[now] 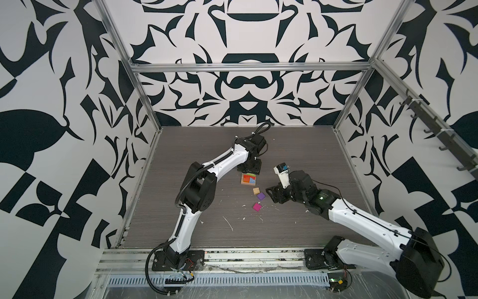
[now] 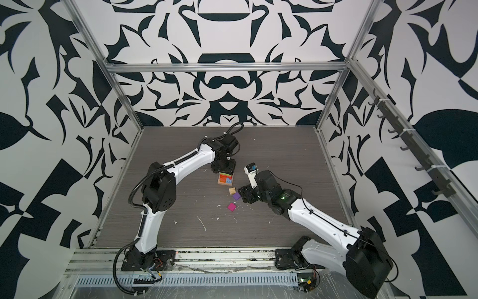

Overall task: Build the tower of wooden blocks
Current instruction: 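Lower the lime green block onto the red arch with the left gripper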

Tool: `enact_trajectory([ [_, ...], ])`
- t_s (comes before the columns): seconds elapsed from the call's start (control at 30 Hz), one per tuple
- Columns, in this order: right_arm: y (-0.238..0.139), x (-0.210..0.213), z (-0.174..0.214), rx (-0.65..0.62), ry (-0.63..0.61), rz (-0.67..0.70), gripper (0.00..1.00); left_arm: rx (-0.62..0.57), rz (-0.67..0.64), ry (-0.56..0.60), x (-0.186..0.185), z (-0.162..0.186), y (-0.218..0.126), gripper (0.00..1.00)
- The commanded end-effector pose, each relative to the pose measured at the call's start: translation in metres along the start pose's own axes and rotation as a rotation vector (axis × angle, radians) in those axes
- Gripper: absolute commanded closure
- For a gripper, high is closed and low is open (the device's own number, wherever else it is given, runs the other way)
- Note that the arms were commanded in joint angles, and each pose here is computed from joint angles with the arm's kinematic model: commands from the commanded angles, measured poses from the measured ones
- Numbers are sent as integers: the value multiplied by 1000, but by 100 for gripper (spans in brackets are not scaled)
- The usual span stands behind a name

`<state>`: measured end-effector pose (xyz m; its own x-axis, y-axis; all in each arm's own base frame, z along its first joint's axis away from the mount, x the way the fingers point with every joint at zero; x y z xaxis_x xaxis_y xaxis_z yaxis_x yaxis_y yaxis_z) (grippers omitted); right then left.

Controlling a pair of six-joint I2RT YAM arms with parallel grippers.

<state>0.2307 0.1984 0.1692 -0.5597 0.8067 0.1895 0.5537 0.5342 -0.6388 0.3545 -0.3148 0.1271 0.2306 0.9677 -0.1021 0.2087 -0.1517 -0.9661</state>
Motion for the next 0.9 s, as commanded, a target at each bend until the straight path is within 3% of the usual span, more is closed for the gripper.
enact_trajectory([
  [0.0,-3,0,-8,-38,-8,5,23,36,-21,9,0,4,5,43],
  [0.63,-3,0,-7,-36,-7,5,23,33,-25,8,-4,6,4,42],
  [0.87,-3,0,-8,-38,-6,4,23,35,-35,8,-2,6,4,36],
])
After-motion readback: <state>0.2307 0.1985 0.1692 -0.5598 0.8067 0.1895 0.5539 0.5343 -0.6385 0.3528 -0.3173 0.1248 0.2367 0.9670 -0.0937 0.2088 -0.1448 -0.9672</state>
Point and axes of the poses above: each gripper's point midway between its finger pads, its own y axis out along the fingers, its own x axis along the line the jaws close on, z = x × y, the point moved 4 cm from there along -y, back along the fingers, and after that the axes turned 5 degrees about -y, right-handed, at the moved point
